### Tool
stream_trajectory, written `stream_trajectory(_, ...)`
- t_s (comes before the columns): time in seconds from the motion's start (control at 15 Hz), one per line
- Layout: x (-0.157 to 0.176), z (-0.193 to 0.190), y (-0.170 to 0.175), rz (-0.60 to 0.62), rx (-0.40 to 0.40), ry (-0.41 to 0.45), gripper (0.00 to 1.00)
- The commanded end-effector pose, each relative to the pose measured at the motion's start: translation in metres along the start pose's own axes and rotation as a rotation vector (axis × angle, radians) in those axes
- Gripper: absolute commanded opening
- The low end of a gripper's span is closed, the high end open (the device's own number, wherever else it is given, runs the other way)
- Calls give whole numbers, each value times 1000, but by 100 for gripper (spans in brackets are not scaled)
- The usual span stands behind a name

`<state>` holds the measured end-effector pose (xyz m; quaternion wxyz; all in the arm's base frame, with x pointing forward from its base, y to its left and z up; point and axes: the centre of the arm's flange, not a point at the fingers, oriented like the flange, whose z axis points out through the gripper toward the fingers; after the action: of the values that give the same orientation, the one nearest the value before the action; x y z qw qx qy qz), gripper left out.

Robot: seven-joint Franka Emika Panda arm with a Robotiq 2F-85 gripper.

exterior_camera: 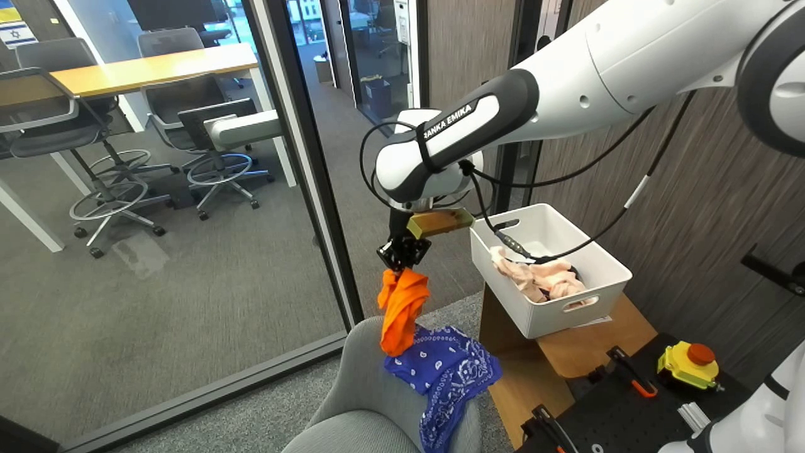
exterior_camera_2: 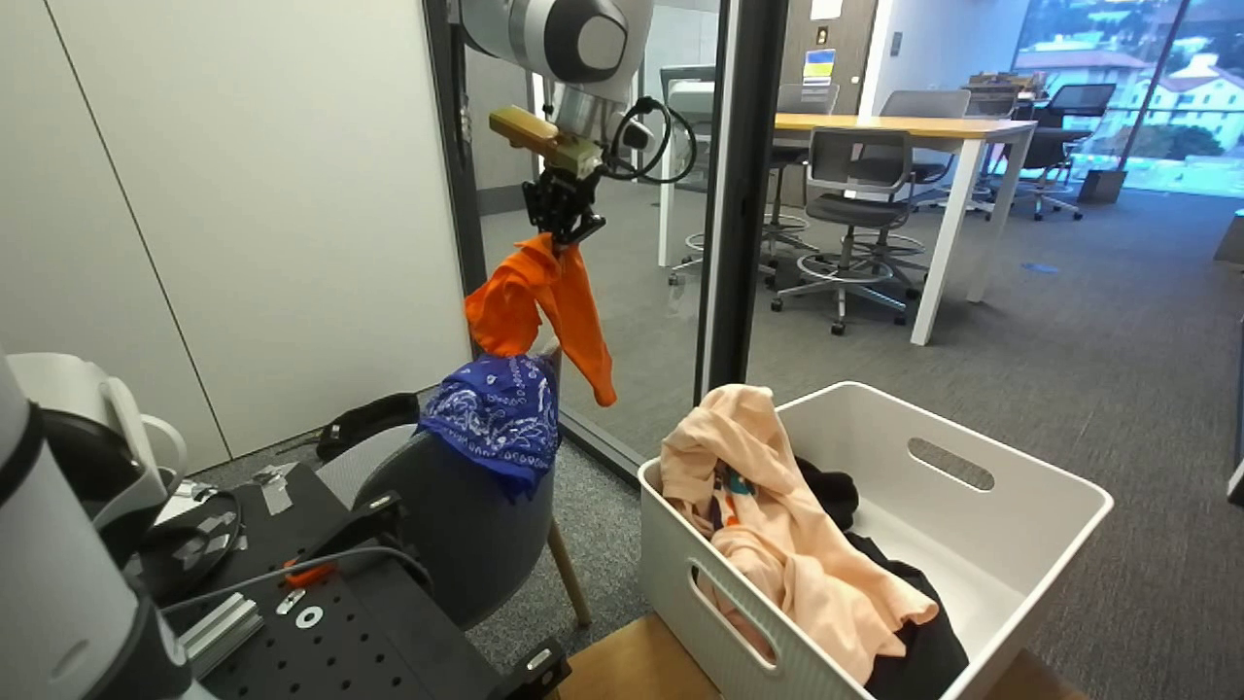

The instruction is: Put the orange cloth on the headrest chair

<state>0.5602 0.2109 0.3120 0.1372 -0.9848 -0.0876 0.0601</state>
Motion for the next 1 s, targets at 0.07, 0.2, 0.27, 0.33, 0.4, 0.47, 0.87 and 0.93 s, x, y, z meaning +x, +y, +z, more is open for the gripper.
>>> stream_trajectory(0.07,13,6,-7,-10,-18,-7,7)
stream_trajectory(0.2,14,15,-8,-12,-18,-21,7)
stream_trajectory(0.27,15,22,-7,-12,-24,-28,7)
stream_trajectory(0.33,17,27,-6,-11,-29,-38,7)
stream_trajectory(0.4,18,34,-5,-10,-34,-48,7)
stream_trajectory(0.47,19,40,-3,-9,-39,-58,7)
stream_trajectory(0.87,26,67,0,5,-38,-102,7)
stream_trajectory(0.93,28,69,1,9,-33,-106,7)
